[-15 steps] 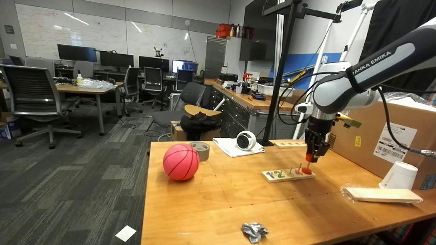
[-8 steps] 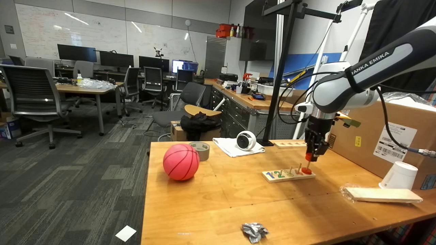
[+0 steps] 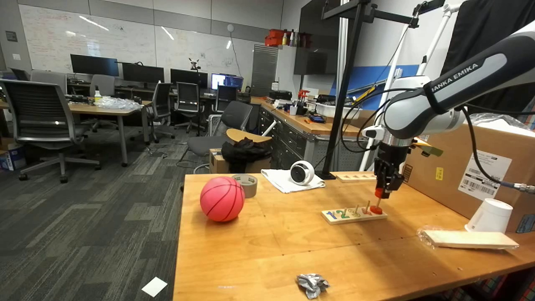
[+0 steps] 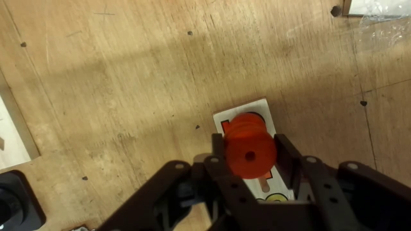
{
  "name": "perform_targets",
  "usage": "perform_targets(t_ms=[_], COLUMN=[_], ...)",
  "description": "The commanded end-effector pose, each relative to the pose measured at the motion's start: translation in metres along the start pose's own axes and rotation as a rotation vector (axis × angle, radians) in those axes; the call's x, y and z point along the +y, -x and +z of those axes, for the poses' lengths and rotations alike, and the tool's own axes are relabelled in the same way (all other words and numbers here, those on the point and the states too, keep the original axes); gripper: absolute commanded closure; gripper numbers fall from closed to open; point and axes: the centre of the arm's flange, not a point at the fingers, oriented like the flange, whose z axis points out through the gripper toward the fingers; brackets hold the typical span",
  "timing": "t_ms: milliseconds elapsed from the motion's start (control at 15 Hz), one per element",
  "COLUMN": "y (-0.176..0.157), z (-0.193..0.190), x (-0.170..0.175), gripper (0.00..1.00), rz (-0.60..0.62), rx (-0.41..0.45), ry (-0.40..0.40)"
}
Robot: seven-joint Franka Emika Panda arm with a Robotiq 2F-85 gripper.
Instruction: Put the discs on the first road on the right of the wooden rock
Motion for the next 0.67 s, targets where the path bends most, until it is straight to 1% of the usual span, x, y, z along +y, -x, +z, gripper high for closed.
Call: perform_targets(t_ms=[0,600], y=[0.005,0.005], z=[-0.005,-0.006], x=[-0.009,-0.023], gripper=[0.83,0.83], rz=[0.006,0.003], rx=[-0.008,-0.009], ry=[0.001,-0.006])
